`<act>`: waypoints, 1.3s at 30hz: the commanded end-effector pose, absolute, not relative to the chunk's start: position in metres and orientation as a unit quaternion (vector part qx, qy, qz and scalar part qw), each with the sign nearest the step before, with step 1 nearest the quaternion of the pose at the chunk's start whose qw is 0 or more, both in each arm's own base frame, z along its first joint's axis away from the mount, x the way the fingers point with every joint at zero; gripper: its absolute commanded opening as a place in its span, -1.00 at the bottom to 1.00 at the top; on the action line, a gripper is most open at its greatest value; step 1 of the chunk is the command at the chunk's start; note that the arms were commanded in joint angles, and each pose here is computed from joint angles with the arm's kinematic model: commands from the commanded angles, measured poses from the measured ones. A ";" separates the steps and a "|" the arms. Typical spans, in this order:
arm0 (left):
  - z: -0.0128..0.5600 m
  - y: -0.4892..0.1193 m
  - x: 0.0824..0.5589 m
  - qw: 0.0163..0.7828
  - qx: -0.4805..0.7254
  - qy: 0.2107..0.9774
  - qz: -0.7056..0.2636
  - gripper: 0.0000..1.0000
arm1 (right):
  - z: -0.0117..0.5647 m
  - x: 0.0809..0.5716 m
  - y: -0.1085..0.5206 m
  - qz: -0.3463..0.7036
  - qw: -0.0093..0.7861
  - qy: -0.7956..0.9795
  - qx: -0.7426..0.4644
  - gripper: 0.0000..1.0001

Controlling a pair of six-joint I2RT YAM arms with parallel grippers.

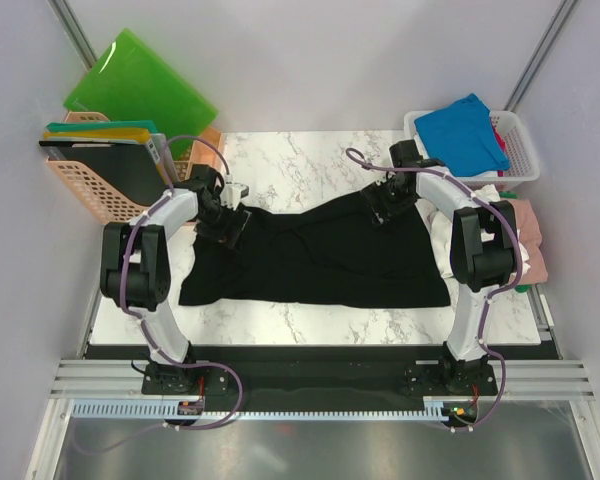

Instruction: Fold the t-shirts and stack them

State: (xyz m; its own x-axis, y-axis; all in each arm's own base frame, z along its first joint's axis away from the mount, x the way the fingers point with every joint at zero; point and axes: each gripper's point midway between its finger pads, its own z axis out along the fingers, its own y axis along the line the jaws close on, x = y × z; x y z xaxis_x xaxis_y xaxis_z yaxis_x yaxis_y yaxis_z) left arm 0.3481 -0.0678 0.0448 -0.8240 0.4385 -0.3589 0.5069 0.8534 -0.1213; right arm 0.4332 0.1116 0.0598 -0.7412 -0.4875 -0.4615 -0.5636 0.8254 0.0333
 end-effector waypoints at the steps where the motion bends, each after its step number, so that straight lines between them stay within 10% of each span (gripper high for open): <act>1: 0.045 -0.075 0.372 0.181 0.233 0.949 -0.107 0.88 | 0.072 0.433 0.108 0.073 0.240 0.922 -0.296 0.62; 16: 0.073 -0.070 0.370 0.224 0.242 0.942 -0.068 0.70 | 0.053 0.431 0.108 0.076 0.220 0.926 -0.296 0.63; 18: 0.075 -0.073 0.372 0.229 0.242 0.940 -0.068 0.54 | 0.051 0.432 0.108 0.077 0.219 0.927 -0.295 0.63; 19: 0.075 -0.074 0.373 0.230 0.242 0.940 -0.068 0.08 | 0.051 0.432 0.108 0.077 0.219 0.927 -0.294 0.63; 21: 0.071 -0.075 0.376 0.226 0.241 0.942 -0.061 -0.24 | 0.051 0.432 0.108 0.075 0.218 0.927 -0.295 0.62; 28: 0.059 -0.070 0.377 0.208 0.248 0.945 -0.036 0.50 | 0.052 0.425 0.099 0.057 0.214 0.926 -0.305 0.62; 39: 0.044 -0.069 0.376 0.192 0.249 0.949 -0.036 0.32 | 0.048 0.423 0.100 0.061 0.211 0.927 -0.304 0.62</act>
